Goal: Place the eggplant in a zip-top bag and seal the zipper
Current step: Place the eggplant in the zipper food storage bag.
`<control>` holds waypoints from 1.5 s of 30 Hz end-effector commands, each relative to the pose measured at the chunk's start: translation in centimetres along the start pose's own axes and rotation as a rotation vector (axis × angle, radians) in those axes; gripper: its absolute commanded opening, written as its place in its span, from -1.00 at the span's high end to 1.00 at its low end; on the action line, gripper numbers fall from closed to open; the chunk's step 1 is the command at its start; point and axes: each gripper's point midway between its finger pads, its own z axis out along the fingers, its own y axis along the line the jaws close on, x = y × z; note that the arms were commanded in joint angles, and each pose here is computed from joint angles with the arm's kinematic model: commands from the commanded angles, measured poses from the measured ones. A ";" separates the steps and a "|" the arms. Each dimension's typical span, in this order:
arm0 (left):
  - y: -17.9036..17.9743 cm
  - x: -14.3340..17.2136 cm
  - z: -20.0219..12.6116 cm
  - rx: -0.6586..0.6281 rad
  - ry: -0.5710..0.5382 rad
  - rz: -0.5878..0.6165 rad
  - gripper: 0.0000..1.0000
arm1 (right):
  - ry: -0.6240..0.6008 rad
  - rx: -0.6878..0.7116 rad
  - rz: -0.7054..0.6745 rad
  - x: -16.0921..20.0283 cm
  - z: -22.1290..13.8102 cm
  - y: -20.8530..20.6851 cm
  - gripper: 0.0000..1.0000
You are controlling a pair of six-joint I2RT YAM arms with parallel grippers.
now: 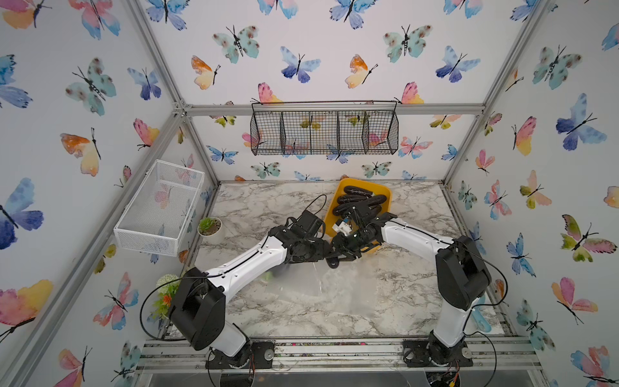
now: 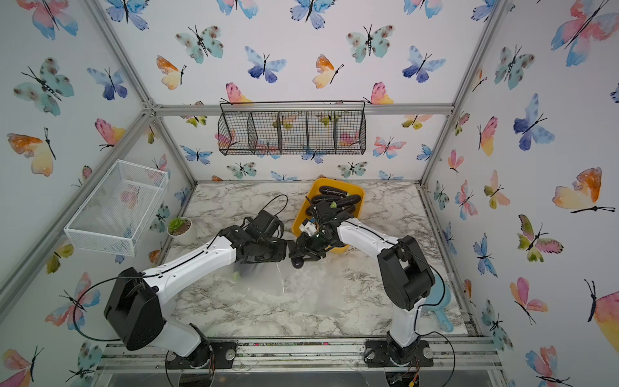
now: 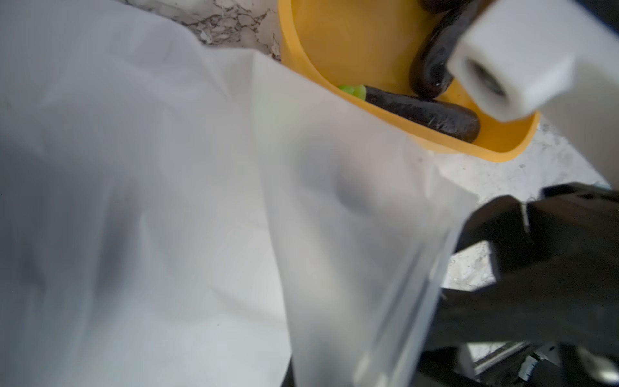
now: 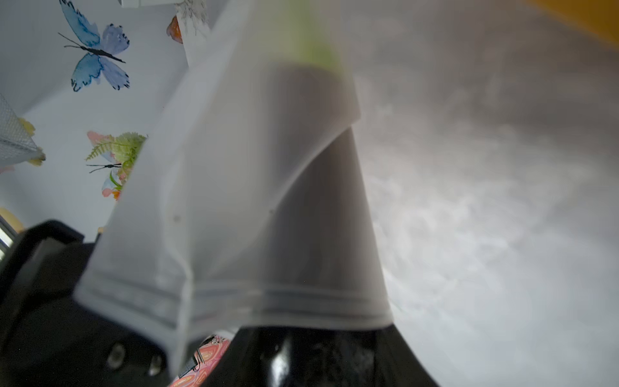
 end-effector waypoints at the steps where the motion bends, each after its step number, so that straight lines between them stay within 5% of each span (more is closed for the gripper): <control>1: -1.5 0.3 -0.5 0.103 0.016 -0.045 1.00 | -0.043 0.004 0.006 -1.3 1.1 2.0 -0.04; 10: -0.4 -0.8 -1.2 0.111 0.006 -0.086 1.00 | -0.104 0.046 -0.004 0.9 -1.8 1.9 -0.15; 22: -0.9 -1.2 -2.2 0.144 -0.002 -0.108 1.00 | -0.108 0.042 0.000 1.7 -1.1 0.5 0.38; 30: -0.7 -0.2 -2.8 0.140 0.011 -0.101 1.00 | -0.210 -0.005 0.009 -2.2 -0.6 3.0 0.45; 38: -1.8 -1.3 -4.0 0.194 -0.009 -0.123 1.00 | -0.261 0.047 -0.024 -3.4 1.0 3.5 0.18; 45: 1.0 -1.7 -3.9 0.152 -0.032 -0.186 1.00 | -0.363 0.028 -0.143 -3.2 -3.0 6.7 -0.24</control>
